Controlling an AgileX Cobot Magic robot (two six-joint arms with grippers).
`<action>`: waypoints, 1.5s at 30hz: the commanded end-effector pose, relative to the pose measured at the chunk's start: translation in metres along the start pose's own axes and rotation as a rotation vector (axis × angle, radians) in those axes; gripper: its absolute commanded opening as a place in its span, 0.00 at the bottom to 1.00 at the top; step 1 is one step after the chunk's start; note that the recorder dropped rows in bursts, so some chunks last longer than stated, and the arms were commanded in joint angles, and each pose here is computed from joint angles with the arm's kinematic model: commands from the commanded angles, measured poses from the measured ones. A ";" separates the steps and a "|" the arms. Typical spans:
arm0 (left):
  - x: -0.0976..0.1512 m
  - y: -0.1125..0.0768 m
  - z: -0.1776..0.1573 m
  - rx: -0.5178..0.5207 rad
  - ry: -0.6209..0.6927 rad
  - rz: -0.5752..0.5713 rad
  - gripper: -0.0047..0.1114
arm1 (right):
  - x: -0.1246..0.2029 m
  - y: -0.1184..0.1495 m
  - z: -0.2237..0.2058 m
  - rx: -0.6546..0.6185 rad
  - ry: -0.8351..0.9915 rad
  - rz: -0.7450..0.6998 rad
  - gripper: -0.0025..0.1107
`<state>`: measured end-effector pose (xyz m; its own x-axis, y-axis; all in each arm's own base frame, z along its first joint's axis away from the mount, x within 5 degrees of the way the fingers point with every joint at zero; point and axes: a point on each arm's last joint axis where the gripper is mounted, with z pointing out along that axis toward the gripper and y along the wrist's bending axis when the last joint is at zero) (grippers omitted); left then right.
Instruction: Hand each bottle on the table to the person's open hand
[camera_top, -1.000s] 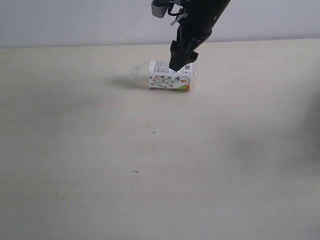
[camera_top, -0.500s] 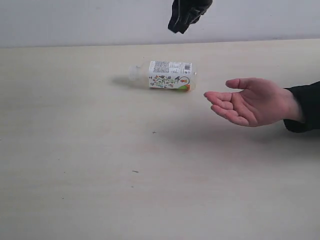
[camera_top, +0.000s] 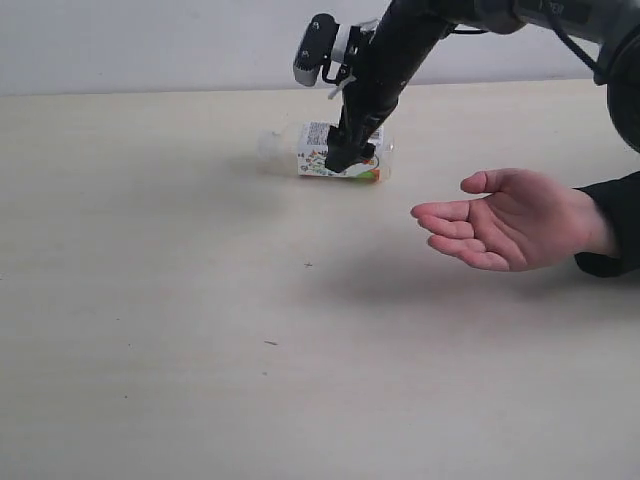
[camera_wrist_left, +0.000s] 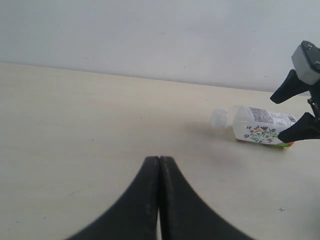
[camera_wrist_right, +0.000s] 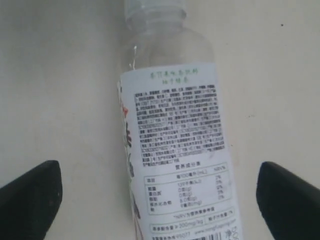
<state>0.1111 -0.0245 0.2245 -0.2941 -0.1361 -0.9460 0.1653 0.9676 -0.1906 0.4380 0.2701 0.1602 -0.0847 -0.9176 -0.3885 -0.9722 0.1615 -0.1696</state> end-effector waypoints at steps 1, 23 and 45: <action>0.001 0.000 0.000 -0.001 -0.001 -0.001 0.04 | 0.003 -0.006 0.012 0.053 -0.015 -0.010 0.93; 0.001 0.000 0.000 -0.001 -0.001 -0.001 0.04 | 0.010 -0.008 0.031 0.072 0.000 -0.010 0.93; 0.001 0.000 0.000 -0.001 -0.001 -0.001 0.04 | 0.008 -0.003 0.017 0.016 0.027 0.017 0.02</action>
<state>0.1111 -0.0245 0.2245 -0.2941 -0.1361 -0.9460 0.1653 0.9676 -0.1906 0.4468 0.2715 0.1272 -0.0852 -0.9251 -0.3701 -0.9649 0.1692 -0.2007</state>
